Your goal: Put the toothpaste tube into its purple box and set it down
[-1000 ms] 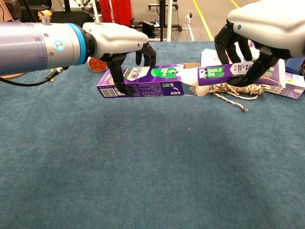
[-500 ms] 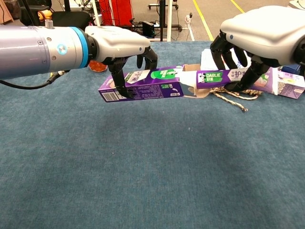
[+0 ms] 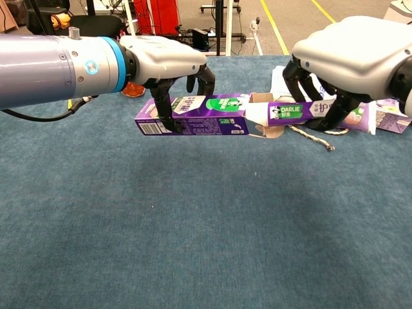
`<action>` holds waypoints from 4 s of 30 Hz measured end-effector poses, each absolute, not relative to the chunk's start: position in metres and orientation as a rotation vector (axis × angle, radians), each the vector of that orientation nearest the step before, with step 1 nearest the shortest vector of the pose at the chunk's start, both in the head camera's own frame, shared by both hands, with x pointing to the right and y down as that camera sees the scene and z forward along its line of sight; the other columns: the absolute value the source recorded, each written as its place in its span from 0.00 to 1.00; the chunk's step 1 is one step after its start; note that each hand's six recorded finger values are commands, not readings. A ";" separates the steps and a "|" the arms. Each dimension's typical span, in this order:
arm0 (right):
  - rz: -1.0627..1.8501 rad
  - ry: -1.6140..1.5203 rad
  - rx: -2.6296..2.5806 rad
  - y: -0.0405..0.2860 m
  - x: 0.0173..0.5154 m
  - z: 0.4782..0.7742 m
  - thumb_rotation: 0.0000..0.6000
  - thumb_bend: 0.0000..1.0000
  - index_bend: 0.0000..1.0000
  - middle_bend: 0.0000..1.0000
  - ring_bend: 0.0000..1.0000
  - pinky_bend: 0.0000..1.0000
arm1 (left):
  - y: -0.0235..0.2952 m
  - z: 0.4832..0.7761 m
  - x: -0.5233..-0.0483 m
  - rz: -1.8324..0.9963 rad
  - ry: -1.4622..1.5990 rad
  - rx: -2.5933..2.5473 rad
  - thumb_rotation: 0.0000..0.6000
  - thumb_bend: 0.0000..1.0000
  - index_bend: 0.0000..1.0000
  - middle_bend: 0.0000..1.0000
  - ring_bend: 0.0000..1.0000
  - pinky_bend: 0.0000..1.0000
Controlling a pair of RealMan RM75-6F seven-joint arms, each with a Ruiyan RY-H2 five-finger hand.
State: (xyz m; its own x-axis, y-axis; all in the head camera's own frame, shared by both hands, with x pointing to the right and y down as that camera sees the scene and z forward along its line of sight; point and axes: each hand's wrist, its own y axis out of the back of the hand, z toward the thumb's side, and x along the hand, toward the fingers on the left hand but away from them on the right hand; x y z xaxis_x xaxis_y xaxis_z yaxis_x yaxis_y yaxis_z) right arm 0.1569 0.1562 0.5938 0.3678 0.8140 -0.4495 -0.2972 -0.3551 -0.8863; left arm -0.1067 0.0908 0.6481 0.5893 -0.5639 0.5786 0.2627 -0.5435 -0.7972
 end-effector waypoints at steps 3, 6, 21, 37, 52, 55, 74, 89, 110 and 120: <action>1.247 -0.462 -1.492 0.159 0.154 0.595 1.00 0.55 0.58 0.64 0.60 0.68 | 0.092 0.648 -0.104 -1.092 0.239 -1.861 1.00 0.21 0.40 0.34 0.28 0.51; 1.245 -0.440 -1.467 0.160 0.152 0.596 1.00 0.55 0.58 0.64 0.60 0.68 | 0.093 0.647 -0.101 -1.093 0.235 -1.860 1.00 0.21 0.40 0.34 0.28 0.51; 1.243 -0.362 -1.396 0.165 0.144 0.602 1.00 0.55 0.58 0.64 0.60 0.68 | 0.095 0.646 -0.094 -1.102 0.240 -1.858 1.00 0.21 0.40 0.34 0.28 0.51; 1.231 -0.384 -1.398 0.164 0.139 0.600 1.00 0.55 0.58 0.64 0.60 0.68 | 0.101 0.650 -0.091 -1.081 0.265 -1.902 1.00 0.21 0.40 0.34 0.28 0.52; 1.204 -0.405 -1.393 0.162 0.134 0.595 1.00 0.55 0.32 0.64 0.60 0.69 | 0.106 0.654 -0.087 -1.076 0.294 -1.994 1.00 0.21 0.40 0.34 0.28 0.52; 1.197 -0.392 -1.370 0.161 0.133 0.593 1.00 0.55 0.31 0.64 0.60 0.69 | 0.108 0.654 -0.085 -1.064 0.296 -2.007 1.00 0.21 0.40 0.34 0.28 0.52; 1.159 -0.406 -1.334 0.159 0.121 0.557 1.00 0.28 0.07 0.12 0.14 0.31 | 0.109 0.646 -0.081 -0.956 0.489 -2.215 1.00 0.21 0.41 0.35 0.30 0.54; 1.087 -0.533 -1.090 0.126 0.135 0.493 1.00 0.28 0.07 0.11 0.11 0.27 | 0.095 0.642 -0.094 -0.818 0.717 -2.378 1.00 0.20 0.42 0.35 0.31 0.54; 1.376 -0.680 -1.022 0.064 0.275 0.525 1.00 0.28 0.09 0.13 0.13 0.30 | 0.069 0.659 -0.151 -0.883 0.661 -2.154 1.00 0.20 0.42 0.36 0.31 0.54; 1.486 -0.658 -1.110 0.075 0.324 0.569 1.00 0.28 0.09 0.14 0.14 0.31 | 0.057 0.704 -0.195 -1.212 0.453 -1.844 1.00 0.20 0.42 0.36 0.32 0.52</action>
State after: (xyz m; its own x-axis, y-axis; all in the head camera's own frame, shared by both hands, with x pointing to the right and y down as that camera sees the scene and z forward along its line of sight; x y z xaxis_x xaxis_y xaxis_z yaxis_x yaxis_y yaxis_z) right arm 0.3241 0.0754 0.5691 0.0546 0.9579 -0.2819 -0.4348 -0.2314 -0.8703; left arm -0.1954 0.0569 0.7036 0.4621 -0.6859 0.5621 0.1493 -0.5647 -0.8117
